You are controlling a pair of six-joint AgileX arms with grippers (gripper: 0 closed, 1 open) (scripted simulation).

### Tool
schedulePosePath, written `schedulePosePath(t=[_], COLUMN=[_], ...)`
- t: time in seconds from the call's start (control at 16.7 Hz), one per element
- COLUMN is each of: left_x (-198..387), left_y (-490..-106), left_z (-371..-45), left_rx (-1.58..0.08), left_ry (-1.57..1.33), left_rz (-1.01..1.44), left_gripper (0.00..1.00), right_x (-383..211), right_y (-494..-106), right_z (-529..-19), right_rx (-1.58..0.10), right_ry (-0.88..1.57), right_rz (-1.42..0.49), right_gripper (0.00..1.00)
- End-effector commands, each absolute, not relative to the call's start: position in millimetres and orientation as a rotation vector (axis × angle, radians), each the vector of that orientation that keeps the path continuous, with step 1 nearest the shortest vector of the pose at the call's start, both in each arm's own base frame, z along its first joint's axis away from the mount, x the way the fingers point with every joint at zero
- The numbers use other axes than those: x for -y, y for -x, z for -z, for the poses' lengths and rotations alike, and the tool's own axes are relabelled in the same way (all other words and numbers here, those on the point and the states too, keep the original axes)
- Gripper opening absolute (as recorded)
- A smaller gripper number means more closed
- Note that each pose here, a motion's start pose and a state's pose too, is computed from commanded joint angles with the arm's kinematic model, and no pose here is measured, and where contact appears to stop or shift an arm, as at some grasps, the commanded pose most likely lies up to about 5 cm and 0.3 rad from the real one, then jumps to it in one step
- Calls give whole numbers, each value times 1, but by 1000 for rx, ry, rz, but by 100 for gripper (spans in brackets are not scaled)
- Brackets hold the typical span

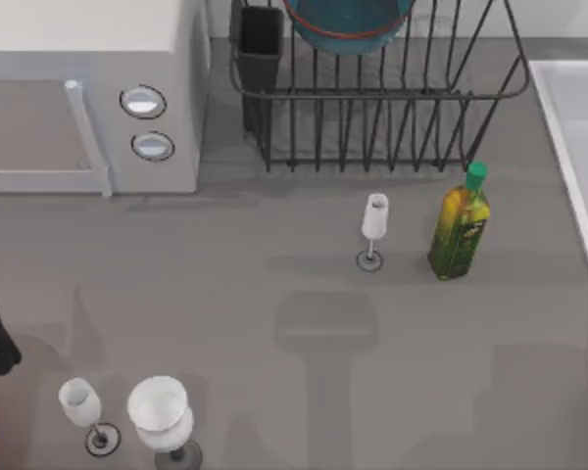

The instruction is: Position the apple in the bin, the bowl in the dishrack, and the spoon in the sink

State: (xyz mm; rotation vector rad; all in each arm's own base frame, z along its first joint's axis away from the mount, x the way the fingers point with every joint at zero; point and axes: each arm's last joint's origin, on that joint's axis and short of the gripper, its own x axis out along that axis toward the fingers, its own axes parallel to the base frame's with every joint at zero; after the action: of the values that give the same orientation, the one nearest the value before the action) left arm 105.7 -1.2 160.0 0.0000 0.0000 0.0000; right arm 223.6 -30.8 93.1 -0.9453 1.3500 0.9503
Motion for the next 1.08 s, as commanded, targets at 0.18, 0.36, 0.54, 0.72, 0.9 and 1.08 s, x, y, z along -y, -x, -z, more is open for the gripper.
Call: schedulePosePath(t=[0.18,0.36,0.54,0.72,0.9,1.08], left_x=[1,1,1,1,1,1], left_y=[-106,-106,-106,-106,-106,-106], left_z=[-160,-160,-160,-160,-160,-160], left_rx=[0,0,0,0,0,0], left_ry=[0,0,0,0,0,0], left_rz=[0,0,0,0,0,0], left_gripper=[100,100,100,100,100,100], right_x=[31,31,31,31,31,30], right_y=[-224,-224,-224,-224,-224,-223], right_z=[-93,-93,-93,-93,-93,-115], right_rx=[-1350,-1350,-1350,-1350,-1350,-1368], right_ry=[945,945,945,945,945,920], right_rz=[-950,-950,-950,-950,-950,-917], right_gripper=[40,17,0,0,0,0])
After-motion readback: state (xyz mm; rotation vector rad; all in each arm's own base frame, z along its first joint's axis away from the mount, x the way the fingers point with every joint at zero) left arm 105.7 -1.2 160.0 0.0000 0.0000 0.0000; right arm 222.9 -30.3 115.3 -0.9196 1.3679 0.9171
